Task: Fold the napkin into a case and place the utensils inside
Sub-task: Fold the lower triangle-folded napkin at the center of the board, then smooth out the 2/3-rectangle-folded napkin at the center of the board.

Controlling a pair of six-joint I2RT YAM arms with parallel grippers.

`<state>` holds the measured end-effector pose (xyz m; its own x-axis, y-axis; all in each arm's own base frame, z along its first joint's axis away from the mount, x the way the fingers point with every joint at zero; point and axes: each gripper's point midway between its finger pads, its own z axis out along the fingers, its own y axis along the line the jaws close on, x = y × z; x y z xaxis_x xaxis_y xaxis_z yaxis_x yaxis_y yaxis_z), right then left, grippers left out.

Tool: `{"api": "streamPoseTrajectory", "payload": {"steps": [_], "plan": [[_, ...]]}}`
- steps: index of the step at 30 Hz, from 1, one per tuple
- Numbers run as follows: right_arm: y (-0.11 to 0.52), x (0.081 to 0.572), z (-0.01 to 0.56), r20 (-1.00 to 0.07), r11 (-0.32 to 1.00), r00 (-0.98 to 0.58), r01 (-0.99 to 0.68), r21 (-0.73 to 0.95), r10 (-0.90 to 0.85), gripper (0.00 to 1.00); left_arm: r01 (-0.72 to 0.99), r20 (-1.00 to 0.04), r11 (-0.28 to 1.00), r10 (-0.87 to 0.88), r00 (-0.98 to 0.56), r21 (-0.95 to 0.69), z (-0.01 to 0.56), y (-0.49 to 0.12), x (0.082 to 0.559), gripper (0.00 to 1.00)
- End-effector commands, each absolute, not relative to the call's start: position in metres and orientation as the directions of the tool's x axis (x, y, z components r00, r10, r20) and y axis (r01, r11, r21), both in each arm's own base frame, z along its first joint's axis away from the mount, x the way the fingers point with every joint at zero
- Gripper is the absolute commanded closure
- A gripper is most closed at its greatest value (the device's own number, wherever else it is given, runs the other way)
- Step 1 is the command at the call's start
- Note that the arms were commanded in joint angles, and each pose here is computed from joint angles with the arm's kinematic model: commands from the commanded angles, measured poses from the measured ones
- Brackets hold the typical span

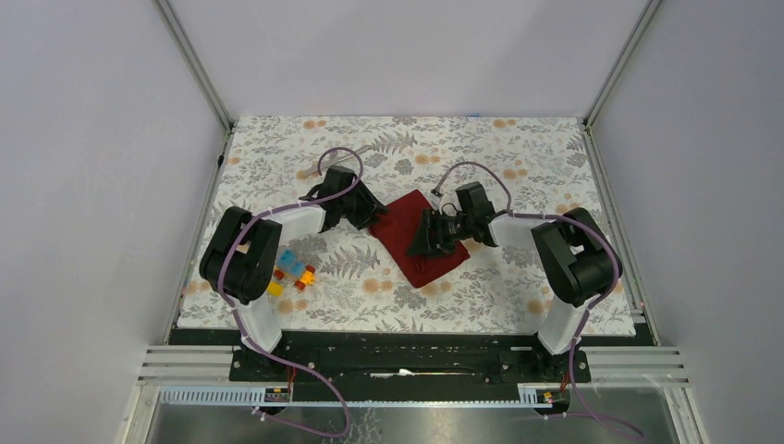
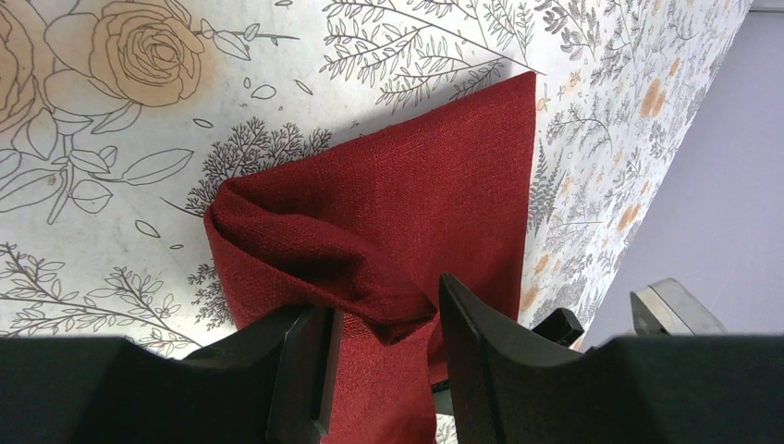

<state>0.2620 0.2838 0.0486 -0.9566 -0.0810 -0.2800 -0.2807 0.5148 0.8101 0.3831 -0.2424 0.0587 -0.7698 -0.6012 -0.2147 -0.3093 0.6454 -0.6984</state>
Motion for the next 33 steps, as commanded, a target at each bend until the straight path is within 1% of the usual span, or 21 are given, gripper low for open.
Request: {"api": "streamPoseTrajectory", "payload": {"steps": [1, 5, 7, 8, 10, 11, 13, 14, 15, 16, 18, 19, 20, 22, 26, 28, 33], "plan": [[0.297, 0.268, 0.063, -0.383, 0.555, -0.914, -0.391, 0.734, -0.136, 0.2, -0.252, -0.257, 0.644, -0.589, -0.766, -0.722, 0.073, -0.249, 0.396, 0.53], [0.291, 0.267, 0.05, -0.385, 0.66, -0.913, -0.374, 0.652, -0.137, 0.23, -0.243, -0.26, 0.643, -0.585, -0.768, -0.726, 0.076, -0.251, 0.398, 0.53], [0.286, 0.268, 0.048, -0.391, 0.692, -0.912, -0.361, 0.625, -0.123, 0.27, -0.24, -0.261, 0.644, -0.581, -0.771, -0.726, 0.076, -0.252, 0.398, 0.53], [0.281, 0.264, 0.044, -0.372, 0.713, -0.921, -0.339, 0.613, -0.118, 0.32, -0.238, -0.261, 0.645, -0.579, -0.772, -0.726, 0.076, -0.252, 0.399, 0.53], [0.273, 0.262, 0.037, -0.359, 0.741, -0.927, -0.316, 0.592, -0.108, 0.45, -0.233, -0.261, 0.646, -0.574, -0.776, -0.727, 0.076, -0.253, 0.399, 0.53], [0.271, 0.261, 0.033, -0.353, 0.753, -0.93, -0.304, 0.584, -0.101, 0.54, -0.227, -0.262, 0.645, -0.571, -0.778, -0.73, 0.078, -0.254, 0.4, 0.52], [0.269, 0.259, 0.027, -0.336, 0.763, -0.937, -0.285, 0.58, -0.094, 0.79, -0.205, -0.264, 0.64, -0.558, -0.787, -0.74, 0.084, -0.257, 0.399, 0.46], [0.268, 0.259, 0.025, -0.33, 0.767, -0.94, -0.276, 0.579, -0.089, 0.9, -0.188, -0.27, 0.637, -0.551, -0.79, -0.748, 0.09, -0.259, 0.398, 0.42], [0.267, 0.259, 0.024, -0.326, 0.77, -0.942, -0.267, 0.58, -0.081, 0.98, -0.168, -0.282, 0.634, -0.545, -0.79, -0.755, 0.098, -0.259, 0.397, 0.39], [0.267, 0.26, 0.023, -0.323, 0.771, -0.944, -0.258, 0.582, -0.071, 1.0, -0.146, -0.297, 0.634, -0.537, -0.79, -0.76, 0.106, -0.259, 0.395, 0.34], [0.264, 0.26, 0.02, -0.309, 0.777, -0.949, -0.235, 0.584, -0.055, 1.0, -0.104, -0.328, 0.641, -0.517, -0.791, -0.76, 0.122, -0.256, 0.389, 0.27], [0.262, 0.26, 0.019, -0.304, 0.779, -0.952, -0.225, 0.585, -0.047, 1.0, -0.08, -0.349, 0.645, -0.508, -0.788, -0.76, 0.131, -0.254, 0.386, 0.25], [0.263, 0.265, 0.02, -0.321, 0.774, -0.946, -0.229, 0.591, -0.034, 1.0, -0.078, -0.355, 0.658, -0.499, -0.791, -0.749, 0.133, -0.25, 0.381, 0.24], [0.263, 0.266, 0.021, -0.322, 0.767, -0.946, -0.227, 0.6, -0.028, 1.0, -0.071, -0.379, 0.672, -0.499, -0.779, -0.737, 0.14, -0.239, 0.372, 0.22], [0.266, 0.266, 0.023, -0.326, 0.755, -0.945, -0.236, 0.612, -0.031, 1.0, -0.114, -0.376, 0.68, -0.528, -0.761, -0.725, 0.133, -0.211, 0.363, 0.23], [0.267, 0.266, 0.024, -0.325, 0.752, -0.945, -0.236, 0.615, -0.031, 1.0, -0.131, -0.37, 0.679, -0.54, -0.756, -0.723, 0.127, -0.201, 0.362, 0.27], [0.268, 0.267, 0.027, -0.335, 0.745, -0.942, -0.245, 0.621, -0.031, 1.0, -0.159, -0.334, 0.68, -0.533, -0.777, -0.716, 0.105, -0.2, 0.373, 0.53]]}}
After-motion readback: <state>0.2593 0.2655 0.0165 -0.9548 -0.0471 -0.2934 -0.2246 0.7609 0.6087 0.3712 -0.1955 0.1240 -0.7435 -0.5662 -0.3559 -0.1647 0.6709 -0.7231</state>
